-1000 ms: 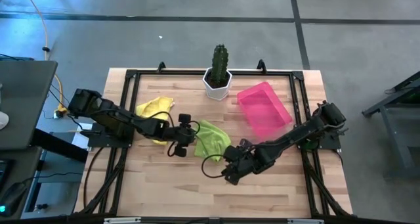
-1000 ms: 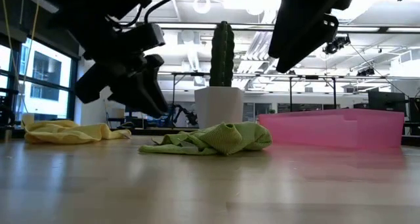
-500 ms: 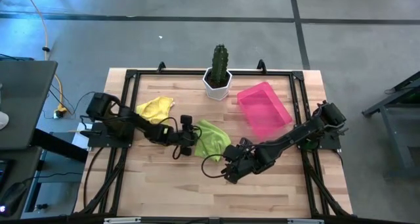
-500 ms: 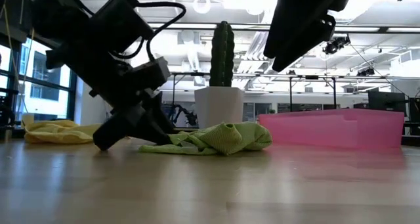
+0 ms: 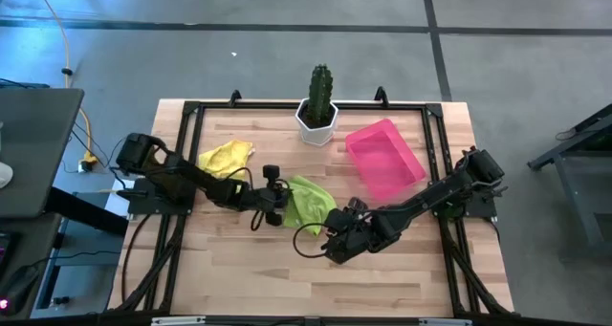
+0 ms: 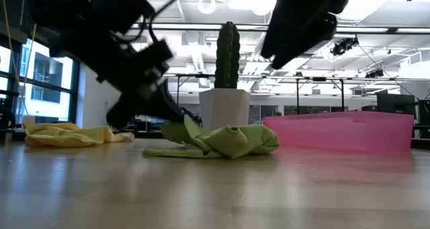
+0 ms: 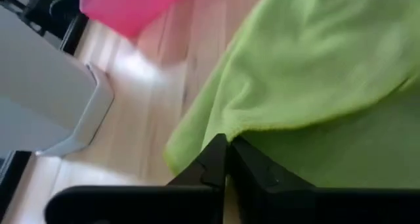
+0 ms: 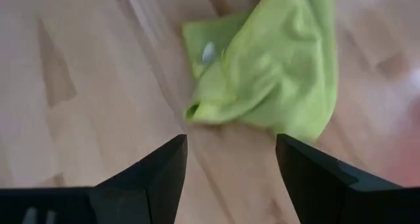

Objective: Roll microfiber towels into tight, uniform cylinder then place into a basket
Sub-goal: Fold the green towel

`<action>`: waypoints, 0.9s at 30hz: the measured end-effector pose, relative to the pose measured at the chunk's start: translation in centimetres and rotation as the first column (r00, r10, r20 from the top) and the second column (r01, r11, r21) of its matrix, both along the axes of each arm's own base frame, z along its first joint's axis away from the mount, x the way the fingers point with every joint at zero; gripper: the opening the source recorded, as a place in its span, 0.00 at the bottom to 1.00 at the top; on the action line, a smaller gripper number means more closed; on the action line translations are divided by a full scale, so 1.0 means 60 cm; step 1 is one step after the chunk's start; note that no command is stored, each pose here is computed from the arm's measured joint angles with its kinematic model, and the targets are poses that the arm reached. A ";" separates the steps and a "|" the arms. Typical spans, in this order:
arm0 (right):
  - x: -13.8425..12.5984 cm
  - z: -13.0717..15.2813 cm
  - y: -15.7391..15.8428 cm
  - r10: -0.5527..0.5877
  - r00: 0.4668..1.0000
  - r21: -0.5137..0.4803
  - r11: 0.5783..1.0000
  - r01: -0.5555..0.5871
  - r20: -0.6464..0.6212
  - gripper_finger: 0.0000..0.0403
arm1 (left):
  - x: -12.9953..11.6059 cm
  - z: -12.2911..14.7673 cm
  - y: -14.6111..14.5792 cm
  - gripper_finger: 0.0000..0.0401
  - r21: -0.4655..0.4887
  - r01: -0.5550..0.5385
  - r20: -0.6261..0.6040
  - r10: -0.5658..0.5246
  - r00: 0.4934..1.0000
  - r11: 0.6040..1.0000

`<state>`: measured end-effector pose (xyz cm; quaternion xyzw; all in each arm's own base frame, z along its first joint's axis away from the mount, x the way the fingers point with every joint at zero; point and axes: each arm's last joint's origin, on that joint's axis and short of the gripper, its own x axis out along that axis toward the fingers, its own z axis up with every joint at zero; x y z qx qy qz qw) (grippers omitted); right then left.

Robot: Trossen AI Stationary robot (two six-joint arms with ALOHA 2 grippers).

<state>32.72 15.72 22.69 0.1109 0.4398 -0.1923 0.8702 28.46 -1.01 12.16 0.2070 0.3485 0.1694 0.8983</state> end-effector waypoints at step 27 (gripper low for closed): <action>0.100 -0.017 -0.032 -0.024 0.931 -0.339 0.928 0.156 0.364 0.56 | -0.024 0.199 -0.011 0.00 -0.261 0.028 0.472 0.102 0.876 0.965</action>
